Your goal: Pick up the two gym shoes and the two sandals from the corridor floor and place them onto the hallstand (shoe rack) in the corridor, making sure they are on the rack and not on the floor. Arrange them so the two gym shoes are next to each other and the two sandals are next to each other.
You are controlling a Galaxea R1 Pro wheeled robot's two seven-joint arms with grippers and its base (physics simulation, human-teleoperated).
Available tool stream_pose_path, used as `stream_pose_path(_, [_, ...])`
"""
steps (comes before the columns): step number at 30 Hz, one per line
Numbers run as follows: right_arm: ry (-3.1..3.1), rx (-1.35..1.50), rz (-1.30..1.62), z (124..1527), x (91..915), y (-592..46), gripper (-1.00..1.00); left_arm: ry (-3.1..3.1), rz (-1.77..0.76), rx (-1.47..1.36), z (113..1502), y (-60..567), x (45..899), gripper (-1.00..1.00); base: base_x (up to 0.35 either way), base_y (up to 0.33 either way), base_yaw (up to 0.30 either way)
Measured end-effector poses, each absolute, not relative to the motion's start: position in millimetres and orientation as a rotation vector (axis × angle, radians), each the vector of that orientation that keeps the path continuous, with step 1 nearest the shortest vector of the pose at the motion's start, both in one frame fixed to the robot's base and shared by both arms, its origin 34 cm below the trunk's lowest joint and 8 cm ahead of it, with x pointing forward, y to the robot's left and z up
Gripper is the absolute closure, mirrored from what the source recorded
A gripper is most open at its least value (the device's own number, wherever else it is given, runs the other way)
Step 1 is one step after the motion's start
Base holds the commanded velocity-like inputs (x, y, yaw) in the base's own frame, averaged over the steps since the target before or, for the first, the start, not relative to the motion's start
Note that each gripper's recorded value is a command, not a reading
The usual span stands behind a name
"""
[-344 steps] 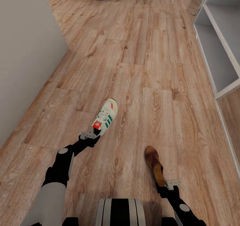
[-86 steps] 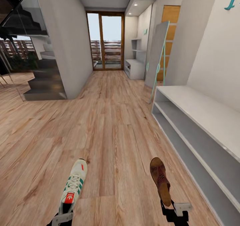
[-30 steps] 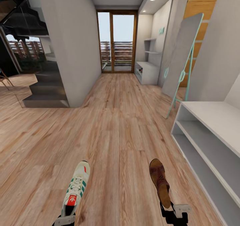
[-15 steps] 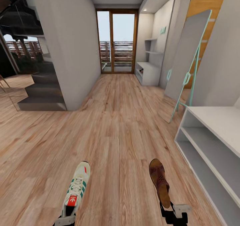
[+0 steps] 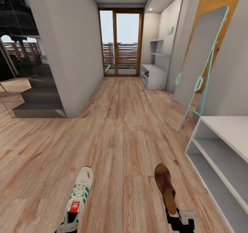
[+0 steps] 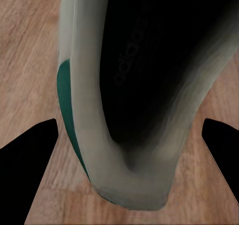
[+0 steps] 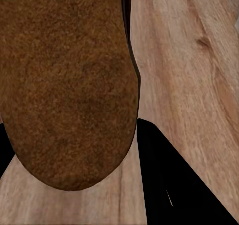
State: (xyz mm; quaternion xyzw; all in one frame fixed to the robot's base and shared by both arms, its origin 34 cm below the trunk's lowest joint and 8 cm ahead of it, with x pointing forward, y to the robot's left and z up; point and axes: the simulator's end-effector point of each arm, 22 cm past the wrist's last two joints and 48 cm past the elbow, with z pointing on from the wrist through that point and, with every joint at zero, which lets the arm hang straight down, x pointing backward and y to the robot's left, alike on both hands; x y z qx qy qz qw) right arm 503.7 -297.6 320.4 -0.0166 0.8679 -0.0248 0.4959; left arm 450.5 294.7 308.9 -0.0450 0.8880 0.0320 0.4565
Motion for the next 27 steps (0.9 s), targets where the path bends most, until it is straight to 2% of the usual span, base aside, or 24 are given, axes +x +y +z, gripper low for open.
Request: stream_pose_path(27, [2.071, -0.042, -0.057, 333.2, 511.6, -296.4, 1.00, 2.157, 0.077, -0.112, 320.2, 294.8, 458.7, 1.00, 0.334, 0.000, 0.000])
